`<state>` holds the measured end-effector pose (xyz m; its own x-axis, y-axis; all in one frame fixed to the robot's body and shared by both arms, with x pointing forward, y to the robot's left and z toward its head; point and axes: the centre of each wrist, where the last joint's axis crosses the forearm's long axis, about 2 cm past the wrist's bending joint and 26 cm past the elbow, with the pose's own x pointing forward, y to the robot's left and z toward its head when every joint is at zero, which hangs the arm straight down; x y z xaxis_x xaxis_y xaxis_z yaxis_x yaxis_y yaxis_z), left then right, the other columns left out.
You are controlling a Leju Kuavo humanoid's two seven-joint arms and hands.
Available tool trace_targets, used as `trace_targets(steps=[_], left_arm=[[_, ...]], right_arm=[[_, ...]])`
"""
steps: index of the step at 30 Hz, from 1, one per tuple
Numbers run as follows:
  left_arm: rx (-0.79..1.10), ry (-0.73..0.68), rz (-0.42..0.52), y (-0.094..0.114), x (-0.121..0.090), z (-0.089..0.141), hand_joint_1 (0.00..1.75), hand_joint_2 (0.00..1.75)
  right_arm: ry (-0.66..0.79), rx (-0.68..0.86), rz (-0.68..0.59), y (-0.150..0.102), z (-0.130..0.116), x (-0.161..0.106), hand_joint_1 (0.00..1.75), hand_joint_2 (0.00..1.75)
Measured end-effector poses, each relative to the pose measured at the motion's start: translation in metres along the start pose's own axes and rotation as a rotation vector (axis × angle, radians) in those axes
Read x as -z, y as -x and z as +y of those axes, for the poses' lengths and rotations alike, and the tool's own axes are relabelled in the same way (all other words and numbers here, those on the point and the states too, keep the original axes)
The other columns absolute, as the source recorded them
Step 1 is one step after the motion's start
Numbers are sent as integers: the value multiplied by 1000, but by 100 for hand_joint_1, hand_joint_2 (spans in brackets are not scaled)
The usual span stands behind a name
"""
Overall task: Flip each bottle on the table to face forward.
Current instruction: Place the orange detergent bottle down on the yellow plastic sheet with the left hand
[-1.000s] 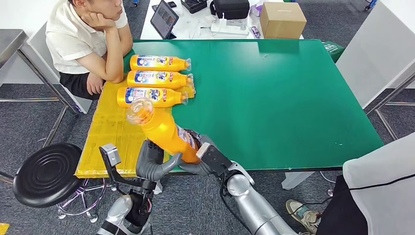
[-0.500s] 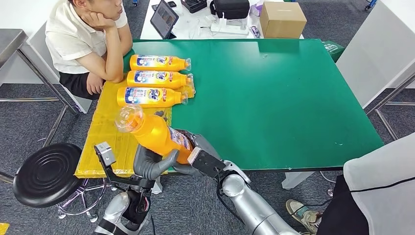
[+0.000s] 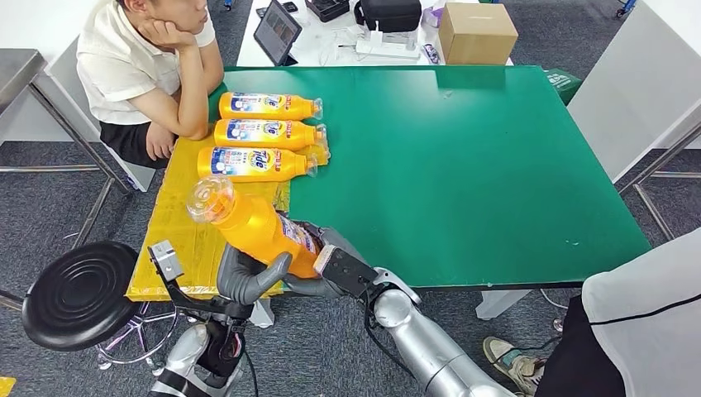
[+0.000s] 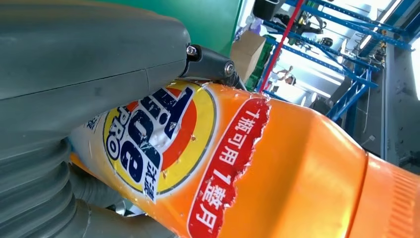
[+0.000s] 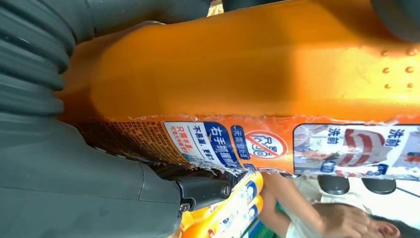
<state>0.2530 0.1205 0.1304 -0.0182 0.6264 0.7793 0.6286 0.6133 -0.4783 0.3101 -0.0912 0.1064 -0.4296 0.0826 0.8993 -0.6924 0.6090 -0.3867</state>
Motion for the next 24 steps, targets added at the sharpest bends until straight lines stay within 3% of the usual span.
trace_targets(steps=[4, 5, 8, 12, 19, 24], left_arm=[[-7, 3, 1, -1, -1, 3, 175, 175], [-8, 3, 1, -1, -1, 3, 175, 175], [-8, 4, 1, -2, -2, 6, 175, 175], [-7, 3, 1, -3, -2, 7, 175, 175], [52, -38, -15, -6, -2, 11, 175, 175], [270, -155, -29, -17, -3, 26, 175, 175]], right_arm=[[-13, 30, 4, 0, 1, 0, 88, 175], [-17, 40, 6, 0, 1, 0, 80, 175], [-20, 50, 11, -1, 1, 1, 80, 175], [-22, 50, 12, -1, 2, 1, 0, 0], [67, -13, -54, -6, 14, -5, 0, 0], [140, -119, -108, -16, 28, -17, 0, 0]])
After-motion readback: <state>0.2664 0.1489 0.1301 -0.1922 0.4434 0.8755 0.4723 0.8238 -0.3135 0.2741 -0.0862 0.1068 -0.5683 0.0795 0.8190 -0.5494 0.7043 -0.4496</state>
